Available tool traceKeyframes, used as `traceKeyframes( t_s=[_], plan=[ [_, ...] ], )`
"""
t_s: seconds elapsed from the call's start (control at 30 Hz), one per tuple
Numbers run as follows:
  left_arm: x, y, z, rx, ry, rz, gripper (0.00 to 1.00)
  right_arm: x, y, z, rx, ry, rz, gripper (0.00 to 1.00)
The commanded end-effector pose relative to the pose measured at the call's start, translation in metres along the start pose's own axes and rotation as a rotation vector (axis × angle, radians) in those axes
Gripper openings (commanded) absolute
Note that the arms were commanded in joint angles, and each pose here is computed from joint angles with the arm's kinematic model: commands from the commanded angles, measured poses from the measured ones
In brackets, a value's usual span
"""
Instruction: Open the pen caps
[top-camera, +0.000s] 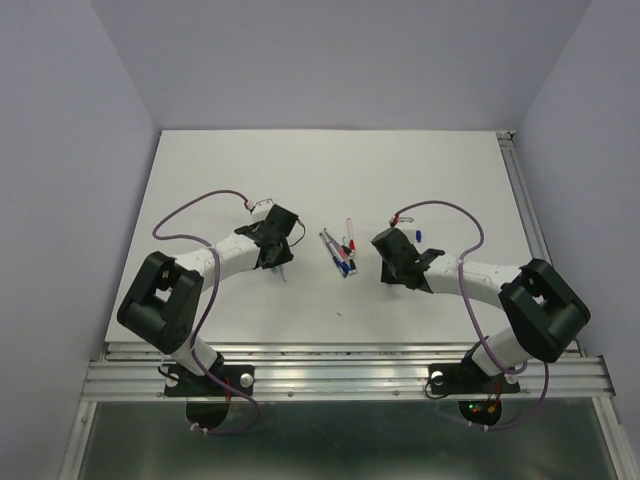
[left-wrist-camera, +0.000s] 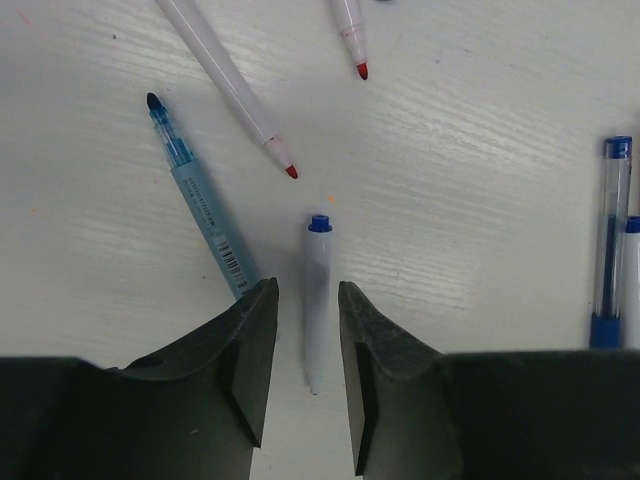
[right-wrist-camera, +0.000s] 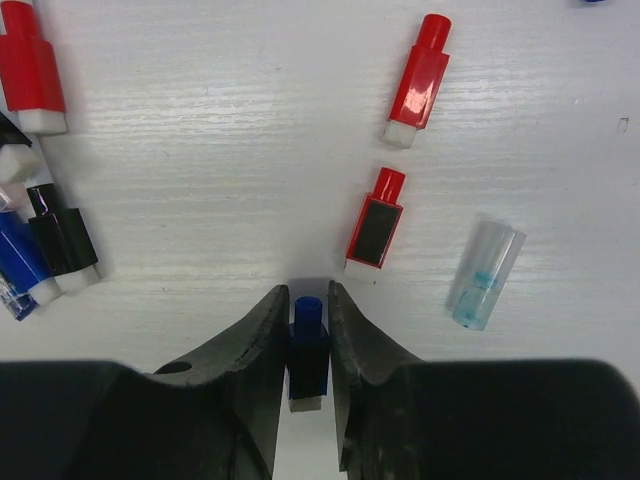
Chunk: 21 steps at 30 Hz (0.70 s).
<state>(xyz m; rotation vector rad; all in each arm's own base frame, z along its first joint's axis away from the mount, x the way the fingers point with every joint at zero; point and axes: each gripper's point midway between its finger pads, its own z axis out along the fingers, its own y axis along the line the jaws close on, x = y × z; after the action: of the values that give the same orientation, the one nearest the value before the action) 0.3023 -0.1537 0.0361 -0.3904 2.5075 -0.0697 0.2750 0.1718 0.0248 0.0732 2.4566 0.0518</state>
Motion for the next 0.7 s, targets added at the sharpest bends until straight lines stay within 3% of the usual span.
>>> traceKeyframes(
  t_s=[0.0,0.3,0.4,0.43,0.47,0.53,0.67],
  plan=[
    [-0.014,-0.004,-0.007,-0.015,-0.039,-0.003,0.43,-0.032,0.011,-0.010,-0.027,-0.081,0.027,0.30],
    [-0.027,-0.026,-0.027,0.068,-0.067,0.001,0.55,-0.050,0.022,-0.029,-0.092,-0.111,0.037,0.43],
    [-0.035,-0.039,-0.042,0.139,-0.081,-0.009,0.69,-0.064,0.037,-0.040,-0.169,-0.136,0.007,0.58],
    [-0.040,-0.043,-0.051,0.171,-0.094,-0.016,0.94,-0.071,0.044,-0.043,-0.204,-0.158,-0.026,0.64],
    [-0.044,-0.046,-0.056,0.192,-0.108,-0.023,0.99,-0.073,0.053,-0.046,-0.255,-0.156,-0.047,0.72],
    [-0.051,-0.048,-0.070,0.230,-0.138,-0.036,0.99,-0.086,0.070,-0.052,-0.324,-0.183,-0.093,0.85],
    [-0.058,-0.045,-0.088,0.280,-0.187,-0.061,0.99,-0.100,0.105,-0.054,-0.451,-0.187,-0.172,0.90]
  ],
)
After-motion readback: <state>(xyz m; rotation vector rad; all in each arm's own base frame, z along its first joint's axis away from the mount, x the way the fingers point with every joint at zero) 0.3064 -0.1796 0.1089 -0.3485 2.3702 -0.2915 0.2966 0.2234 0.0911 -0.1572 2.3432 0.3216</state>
